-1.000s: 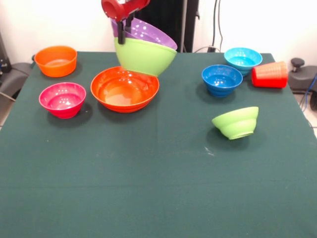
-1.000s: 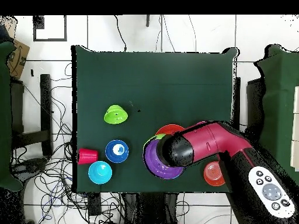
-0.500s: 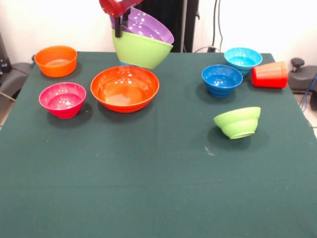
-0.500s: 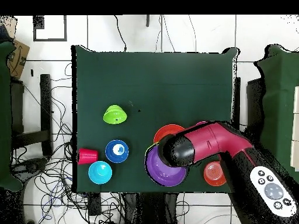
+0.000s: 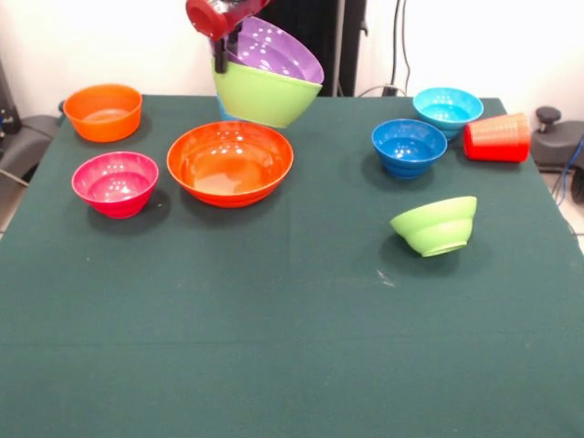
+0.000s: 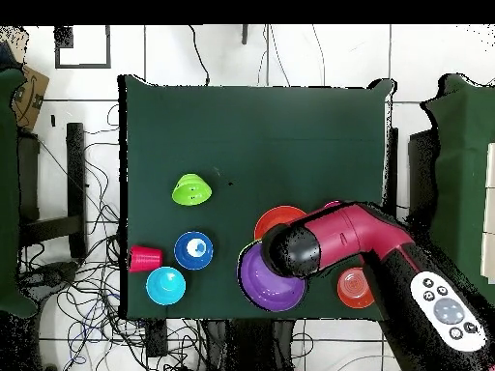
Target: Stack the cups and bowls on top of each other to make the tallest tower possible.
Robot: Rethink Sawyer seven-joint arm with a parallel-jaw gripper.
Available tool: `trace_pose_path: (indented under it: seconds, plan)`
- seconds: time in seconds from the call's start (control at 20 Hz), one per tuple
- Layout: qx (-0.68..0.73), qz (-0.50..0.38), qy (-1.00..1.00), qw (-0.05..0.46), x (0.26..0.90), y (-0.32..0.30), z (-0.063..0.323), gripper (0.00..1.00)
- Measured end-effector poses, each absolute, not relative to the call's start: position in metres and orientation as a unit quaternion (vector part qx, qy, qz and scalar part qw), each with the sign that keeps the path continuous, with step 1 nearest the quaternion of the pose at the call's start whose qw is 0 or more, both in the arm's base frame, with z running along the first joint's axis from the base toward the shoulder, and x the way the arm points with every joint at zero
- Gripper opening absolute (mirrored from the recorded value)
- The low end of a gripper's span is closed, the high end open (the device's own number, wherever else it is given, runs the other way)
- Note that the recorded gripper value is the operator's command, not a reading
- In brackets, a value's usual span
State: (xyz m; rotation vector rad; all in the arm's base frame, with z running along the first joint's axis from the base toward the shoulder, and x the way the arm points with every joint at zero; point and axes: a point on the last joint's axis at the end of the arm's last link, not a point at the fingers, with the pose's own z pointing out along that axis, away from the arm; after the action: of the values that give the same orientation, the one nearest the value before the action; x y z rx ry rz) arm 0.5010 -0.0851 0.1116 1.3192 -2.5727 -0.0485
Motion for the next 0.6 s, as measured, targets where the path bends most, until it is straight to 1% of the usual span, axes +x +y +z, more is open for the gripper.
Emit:
trace_pose_path:
  seconds: [0.6]
  plan:
    - [0.457, -0.003, -0.880, 0.129, 0.490, -0.112, 0.097, 0.00]
